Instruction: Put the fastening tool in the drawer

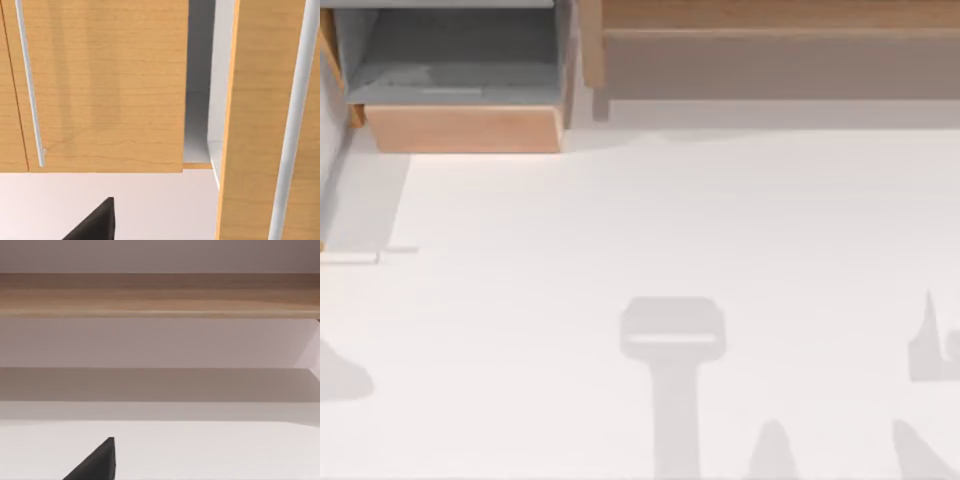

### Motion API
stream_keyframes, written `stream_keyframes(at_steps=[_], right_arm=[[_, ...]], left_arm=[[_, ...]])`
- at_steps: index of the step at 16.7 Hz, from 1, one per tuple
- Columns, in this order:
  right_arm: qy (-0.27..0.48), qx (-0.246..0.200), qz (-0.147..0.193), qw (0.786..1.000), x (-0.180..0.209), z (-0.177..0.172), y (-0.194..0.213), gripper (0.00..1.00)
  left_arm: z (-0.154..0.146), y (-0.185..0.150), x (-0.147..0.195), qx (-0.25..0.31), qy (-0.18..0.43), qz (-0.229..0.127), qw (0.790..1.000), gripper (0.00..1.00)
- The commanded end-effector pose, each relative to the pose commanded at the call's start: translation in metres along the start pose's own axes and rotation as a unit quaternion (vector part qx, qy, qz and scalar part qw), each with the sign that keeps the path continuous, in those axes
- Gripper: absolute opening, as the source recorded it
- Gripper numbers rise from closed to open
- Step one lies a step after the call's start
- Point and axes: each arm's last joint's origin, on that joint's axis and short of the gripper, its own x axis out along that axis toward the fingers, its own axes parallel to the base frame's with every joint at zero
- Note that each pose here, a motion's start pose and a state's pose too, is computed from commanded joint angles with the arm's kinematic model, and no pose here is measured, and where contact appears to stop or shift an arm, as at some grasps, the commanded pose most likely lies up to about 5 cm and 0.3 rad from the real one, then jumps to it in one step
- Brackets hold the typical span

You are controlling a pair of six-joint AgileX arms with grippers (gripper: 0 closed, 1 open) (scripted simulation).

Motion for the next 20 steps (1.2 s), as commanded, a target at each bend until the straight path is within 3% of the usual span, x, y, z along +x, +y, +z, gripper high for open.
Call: stream_keyframes(at_steps=[15, 20], right_arm=[[0.000, 0.000, 0.000, 1.000, 0.000, 0.000, 0.000, 1.00], [0.000, 0.000, 0.000, 1.000, 0.000, 0.000, 0.000, 1.00]], left_arm=[[0.000, 0.000, 0.025, 0.001, -0.001, 0.001, 1.000, 1.00], [0.000, 0.000, 0.025, 0.001, -0.001, 0.001, 1.000, 0.62]])
